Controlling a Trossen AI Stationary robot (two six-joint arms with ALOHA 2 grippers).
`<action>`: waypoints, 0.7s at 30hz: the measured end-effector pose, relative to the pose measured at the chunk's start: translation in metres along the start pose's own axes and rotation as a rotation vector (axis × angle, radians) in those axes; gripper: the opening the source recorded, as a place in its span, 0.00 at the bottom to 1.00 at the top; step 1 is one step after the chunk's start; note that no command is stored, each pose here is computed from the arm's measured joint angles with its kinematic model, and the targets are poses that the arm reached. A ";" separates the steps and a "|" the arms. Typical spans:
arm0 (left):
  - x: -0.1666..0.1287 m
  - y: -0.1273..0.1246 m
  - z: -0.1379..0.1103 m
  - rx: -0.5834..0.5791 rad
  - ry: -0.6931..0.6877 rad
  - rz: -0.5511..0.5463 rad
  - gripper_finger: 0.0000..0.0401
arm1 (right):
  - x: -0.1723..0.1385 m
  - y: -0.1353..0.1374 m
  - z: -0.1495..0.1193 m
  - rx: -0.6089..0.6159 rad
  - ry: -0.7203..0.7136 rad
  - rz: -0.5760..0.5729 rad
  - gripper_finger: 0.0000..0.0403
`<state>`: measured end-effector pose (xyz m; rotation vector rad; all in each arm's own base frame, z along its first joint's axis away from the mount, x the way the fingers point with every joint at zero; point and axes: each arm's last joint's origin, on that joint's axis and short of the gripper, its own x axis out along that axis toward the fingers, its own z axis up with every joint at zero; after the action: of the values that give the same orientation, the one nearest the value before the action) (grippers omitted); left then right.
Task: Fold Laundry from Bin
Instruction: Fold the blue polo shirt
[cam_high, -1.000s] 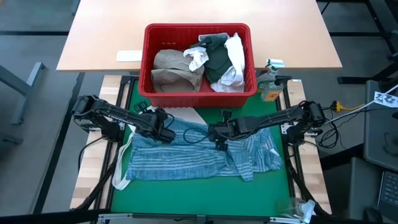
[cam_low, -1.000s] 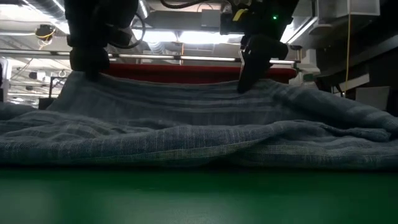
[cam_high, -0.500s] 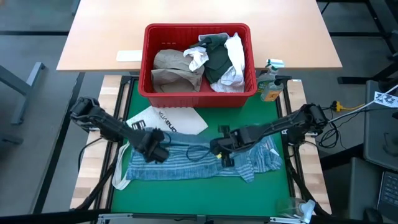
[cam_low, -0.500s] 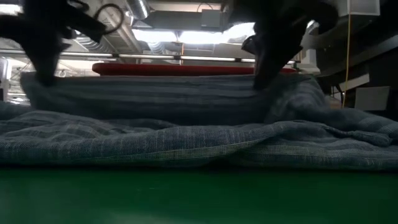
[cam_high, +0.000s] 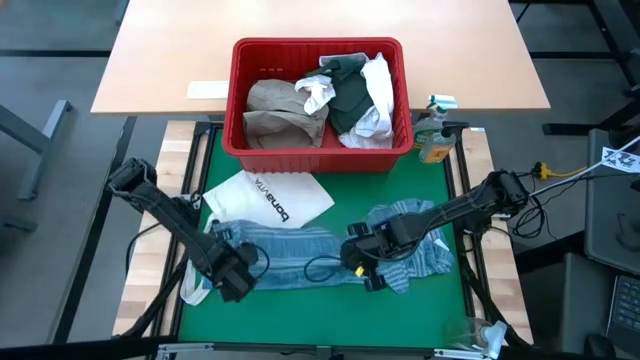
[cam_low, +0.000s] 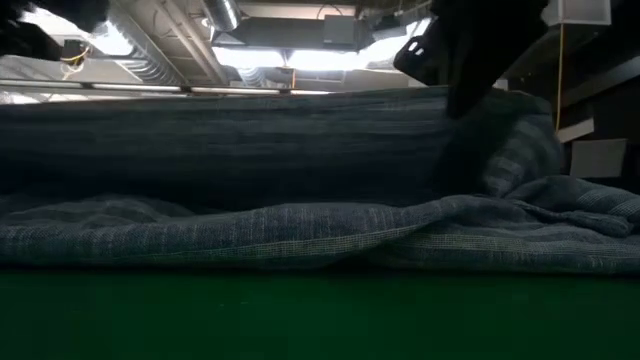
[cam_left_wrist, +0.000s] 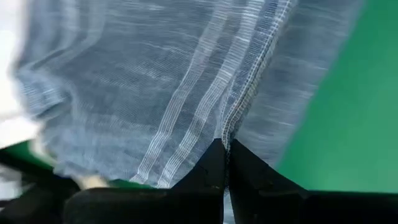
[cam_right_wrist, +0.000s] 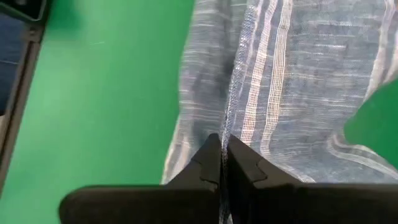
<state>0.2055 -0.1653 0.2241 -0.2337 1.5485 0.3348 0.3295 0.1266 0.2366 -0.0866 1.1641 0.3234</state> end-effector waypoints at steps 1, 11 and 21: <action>0.000 -0.003 -0.002 0.009 -0.003 -0.023 0.00 | 0.000 0.000 0.000 0.001 0.002 0.011 0.02; -0.001 -0.018 -0.008 0.052 -0.053 -0.112 0.01 | 0.000 0.003 0.000 0.004 0.013 0.133 0.02; -0.002 -0.020 -0.008 0.053 -0.063 -0.132 0.02 | 0.000 0.004 0.000 0.004 0.012 0.144 0.02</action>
<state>0.2054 -0.1867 0.2244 -0.2795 1.4697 0.1954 0.3281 0.1301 0.2372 -0.0015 1.1854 0.4480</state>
